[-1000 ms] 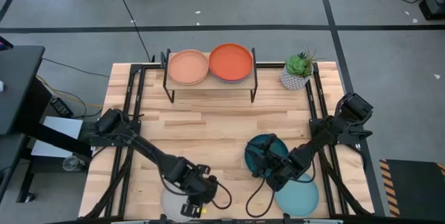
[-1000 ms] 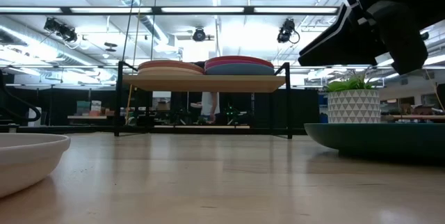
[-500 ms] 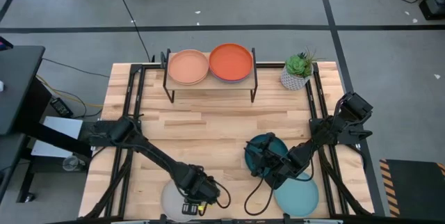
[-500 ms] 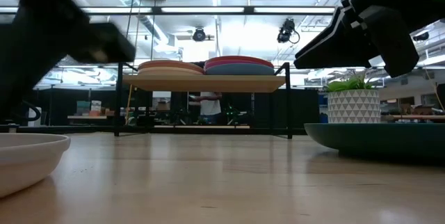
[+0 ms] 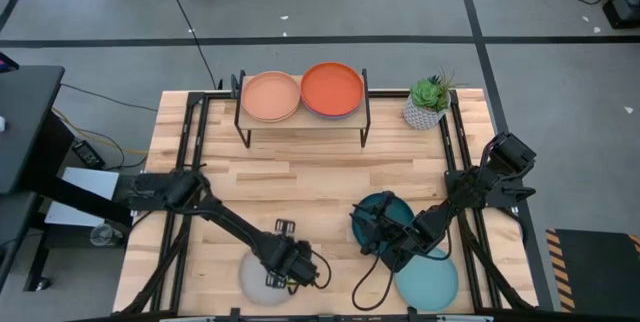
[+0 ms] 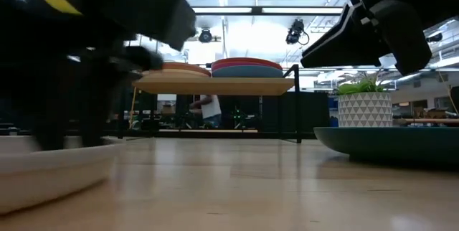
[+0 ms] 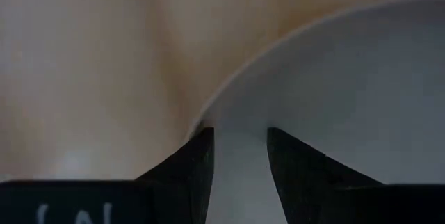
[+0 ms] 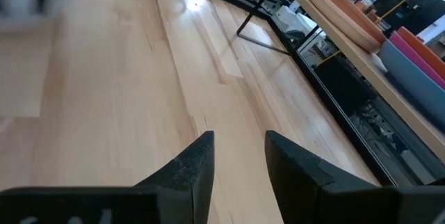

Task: Place and stack plates onto a shelf
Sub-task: Stack the gray plate on top of the brown plate on the shelf

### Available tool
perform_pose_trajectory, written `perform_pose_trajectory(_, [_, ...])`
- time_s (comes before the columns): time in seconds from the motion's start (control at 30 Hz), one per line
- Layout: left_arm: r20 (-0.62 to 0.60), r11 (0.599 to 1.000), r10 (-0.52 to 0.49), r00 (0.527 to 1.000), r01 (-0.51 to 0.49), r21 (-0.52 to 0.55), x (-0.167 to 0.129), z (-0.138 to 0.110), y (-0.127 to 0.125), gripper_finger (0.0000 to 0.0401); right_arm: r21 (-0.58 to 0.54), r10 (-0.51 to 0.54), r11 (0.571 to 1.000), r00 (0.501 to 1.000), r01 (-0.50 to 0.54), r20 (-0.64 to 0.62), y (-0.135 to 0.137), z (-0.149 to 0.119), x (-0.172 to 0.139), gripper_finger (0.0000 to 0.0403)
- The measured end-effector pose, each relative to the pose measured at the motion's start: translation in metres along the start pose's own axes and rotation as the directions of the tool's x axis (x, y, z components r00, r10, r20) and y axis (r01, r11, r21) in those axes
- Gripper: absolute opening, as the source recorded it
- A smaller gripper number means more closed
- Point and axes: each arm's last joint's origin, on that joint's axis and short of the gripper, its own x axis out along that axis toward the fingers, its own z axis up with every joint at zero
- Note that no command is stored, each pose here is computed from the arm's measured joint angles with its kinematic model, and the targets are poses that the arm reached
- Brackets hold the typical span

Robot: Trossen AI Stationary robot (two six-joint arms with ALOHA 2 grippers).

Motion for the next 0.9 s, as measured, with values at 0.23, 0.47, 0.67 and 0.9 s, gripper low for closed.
perform_pose_trajectory(0.23, [-0.011, 0.903, 0.429, 0.903, -0.429, -0.008, -0.007, -0.009, 0.03, 0.0142, -0.001, 0.001, 1.0, 1.0, -0.001, -0.002, 0.0, 0.0, 0.0, 0.0134])
perform_pose_trajectory(0.47, [-0.018, 0.979, 0.205, 0.979, -0.204, 0.025, -0.03, -0.012, 0.031, 0.0142, -0.001, 0.002, 1.0, 1.0, -0.002, -0.002, 0.0, 0.0, 0.0, 0.0134])
perform_pose_trajectory(0.67, [0.165, 0.992, -0.122, 0.979, 0.115, 0.052, -0.048, -0.001, 0.002, 0.0142, 0.003, 0.002, 1.0, 1.0, -0.002, -0.001, 0.0, 0.0, 0.0, 0.0134])
perform_pose_trajectory(0.9, [0.211, 0.98, -0.19, 0.959, 0.197, -0.012, -0.045, -0.001, -0.021, 0.0142, 0.008, 0.005, 1.0, 1.0, -0.005, 0.0, 0.0, 0.0, 0.0, 0.0134])
